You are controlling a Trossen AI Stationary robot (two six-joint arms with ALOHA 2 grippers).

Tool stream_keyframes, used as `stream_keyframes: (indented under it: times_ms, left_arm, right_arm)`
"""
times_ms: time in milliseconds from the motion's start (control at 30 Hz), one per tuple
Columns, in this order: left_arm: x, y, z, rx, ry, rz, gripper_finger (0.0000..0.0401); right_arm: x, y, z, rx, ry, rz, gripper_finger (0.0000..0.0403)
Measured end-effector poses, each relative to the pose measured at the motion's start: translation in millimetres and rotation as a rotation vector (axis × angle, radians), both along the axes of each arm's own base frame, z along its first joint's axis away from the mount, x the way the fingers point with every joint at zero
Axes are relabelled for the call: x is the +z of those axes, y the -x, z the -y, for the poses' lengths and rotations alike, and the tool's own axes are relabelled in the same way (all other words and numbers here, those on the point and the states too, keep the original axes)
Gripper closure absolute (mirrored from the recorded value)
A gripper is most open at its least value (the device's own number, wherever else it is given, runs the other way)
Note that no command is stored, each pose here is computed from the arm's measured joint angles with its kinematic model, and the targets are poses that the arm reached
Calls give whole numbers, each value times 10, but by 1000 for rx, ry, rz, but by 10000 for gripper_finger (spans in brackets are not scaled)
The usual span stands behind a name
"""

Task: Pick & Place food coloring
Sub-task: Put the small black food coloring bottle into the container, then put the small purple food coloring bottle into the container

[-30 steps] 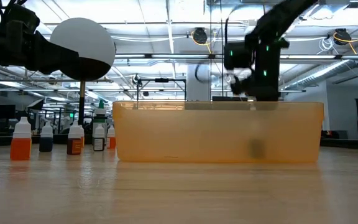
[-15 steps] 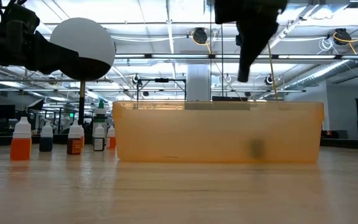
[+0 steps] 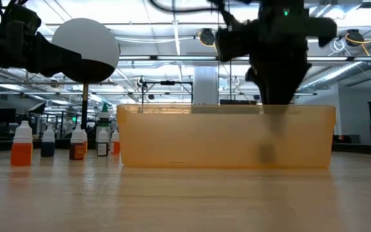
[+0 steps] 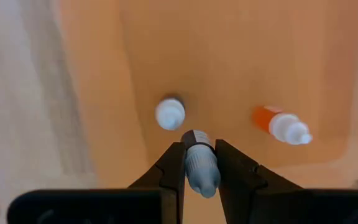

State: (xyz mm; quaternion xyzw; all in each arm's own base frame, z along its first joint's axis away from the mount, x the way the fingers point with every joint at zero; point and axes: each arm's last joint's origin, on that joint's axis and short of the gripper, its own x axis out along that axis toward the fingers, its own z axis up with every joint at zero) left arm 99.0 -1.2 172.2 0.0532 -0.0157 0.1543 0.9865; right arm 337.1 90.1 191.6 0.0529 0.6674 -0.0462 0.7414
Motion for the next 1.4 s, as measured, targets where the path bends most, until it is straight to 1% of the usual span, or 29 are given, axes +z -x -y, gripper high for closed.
stream_keyframes:
  times_ms: [200, 400, 433, 600, 700, 867, 1067, 1133, 1233, 1300, 1333, 1400]
  left_arm:
    - [0, 0, 0, 0, 0, 0, 215]
    - [0, 0, 0, 0, 0, 0, 215]
    - [1, 0, 0, 0, 0, 1, 215]
    - [0, 0, 0, 0, 0, 0, 215]
    - [0, 0, 0, 0, 0, 0, 215]
    - [0, 0, 0, 0, 0, 0, 215]
    - [0, 0, 0, 0, 0, 0, 215]
    - [0, 0, 0, 0, 0, 1, 214]
    - [0, 0, 0, 0, 0, 0, 215]
    - [0, 0, 0, 0, 0, 0, 215]
    - [0, 0, 0, 0, 0, 0, 215]
    - [0, 0, 0, 0, 0, 0, 215]
  right_arm:
    - [-208, -42, -8, 22, 16, -68, 349]
    - [-267, -46, -9, 22, 22, -92, 347]
    - [-267, -45, -9, 21, 22, -93, 337]
    - [-244, -29, -2, -5, 22, -99, 258]
    - [-200, 2, 8, -10, 25, -110, 231]
    - [-33, 47, 34, -37, 13, -71, 219]
    - [294, 113, 178, -80, -6, 35, 226]
    - [414, 141, 274, -86, 33, 84, 230]
    - [598, 193, 458, -83, 159, 162, 233]
    - [705, 229, 609, -109, 237, 200, 233]
    - [742, 241, 693, -125, 262, 211, 232]
    - [792, 265, 900, -179, 275, 215, 228]
